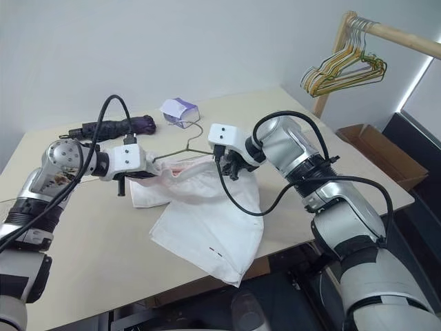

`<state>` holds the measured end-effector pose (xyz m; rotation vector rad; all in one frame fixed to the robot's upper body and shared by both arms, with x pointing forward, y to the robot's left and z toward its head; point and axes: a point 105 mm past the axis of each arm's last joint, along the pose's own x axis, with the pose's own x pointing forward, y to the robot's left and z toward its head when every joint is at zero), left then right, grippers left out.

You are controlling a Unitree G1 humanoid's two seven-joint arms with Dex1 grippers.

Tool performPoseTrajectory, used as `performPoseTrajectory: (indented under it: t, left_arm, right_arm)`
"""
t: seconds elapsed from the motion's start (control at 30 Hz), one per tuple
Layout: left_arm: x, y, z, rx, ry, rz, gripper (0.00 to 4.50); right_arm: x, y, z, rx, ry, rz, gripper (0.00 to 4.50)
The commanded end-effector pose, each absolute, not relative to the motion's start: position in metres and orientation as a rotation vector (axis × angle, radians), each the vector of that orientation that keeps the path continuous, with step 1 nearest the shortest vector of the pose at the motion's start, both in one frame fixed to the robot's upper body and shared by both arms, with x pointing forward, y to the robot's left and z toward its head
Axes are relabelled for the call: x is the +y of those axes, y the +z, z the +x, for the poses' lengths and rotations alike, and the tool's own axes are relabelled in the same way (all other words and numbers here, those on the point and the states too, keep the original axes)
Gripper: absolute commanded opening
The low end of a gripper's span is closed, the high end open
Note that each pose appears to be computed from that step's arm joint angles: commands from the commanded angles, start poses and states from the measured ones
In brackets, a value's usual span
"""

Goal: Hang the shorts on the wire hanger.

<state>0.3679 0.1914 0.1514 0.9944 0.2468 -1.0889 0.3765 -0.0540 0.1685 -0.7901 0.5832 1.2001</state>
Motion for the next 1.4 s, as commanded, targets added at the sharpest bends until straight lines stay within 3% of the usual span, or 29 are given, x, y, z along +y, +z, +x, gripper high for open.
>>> performPoseTrajectory:
  t: [0.03, 0.07, 0.1, 0.13, 0.17, 0.53, 0.63, 0.77, 0.97, 1.13, 1.4]
  left_arm:
    - [0.192, 0.171, 0.367, 0.163, -1.072, 0.931, 0.00]
    - [0.193, 0.172, 0.365, 0.153, -1.076, 0.916, 0.00]
    - [0.194, 0.173, 0.364, 0.145, -1.075, 0.899, 0.65]
    - [0.195, 0.174, 0.363, 0.139, -1.075, 0.888, 0.81]
    - [0.197, 0.177, 0.363, 0.123, -1.049, 0.871, 1.26]
    - [0.215, 0.221, 0.351, -0.139, -0.753, 0.518, 4.47]
    - [0.215, 0.234, 0.348, -0.210, -0.674, 0.336, 4.47]
    - [0.210, 0.238, 0.335, -0.210, -0.715, 0.171, 4.47]
    - [0.204, 0.255, 0.334, -0.245, -0.737, 0.003, 4.47]
    - [0.178, 0.262, 0.319, -0.221, -0.954, -0.059, 4.47]
    - [0.141, 0.259, 0.291, -0.178, -1.213, -0.114, 4.47]
  right_arm:
    - [-0.053, 0.184, 0.368, 0.537, 1.234, -0.680, 0.03]
    - [-0.054, 0.183, 0.365, 0.540, 1.238, -0.648, 0.03]
    - [-0.055, 0.183, 0.362, 0.539, 1.241, -0.627, 0.00]
    - [-0.056, 0.182, 0.359, 0.537, 1.243, -0.616, 0.00]
    - [-0.059, 0.180, 0.352, 0.541, 1.256, -0.582, 0.00]
    - [-0.088, 0.159, 0.312, 0.625, 1.161, -0.325, 0.00]
    - [-0.098, 0.155, 0.307, 0.647, 1.093, -0.259, 0.00]
    - [-0.115, 0.155, 0.303, 0.660, 0.983, -0.188, 0.00]
    - [-0.141, 0.154, 0.300, 0.662, 0.807, -0.088, 0.00]
    - [-0.171, 0.149, 0.302, 0.675, 0.615, 0.002, 0.00]
    - [-0.255, 0.158, 0.324, 0.608, 0.135, 0.164, 0.00]
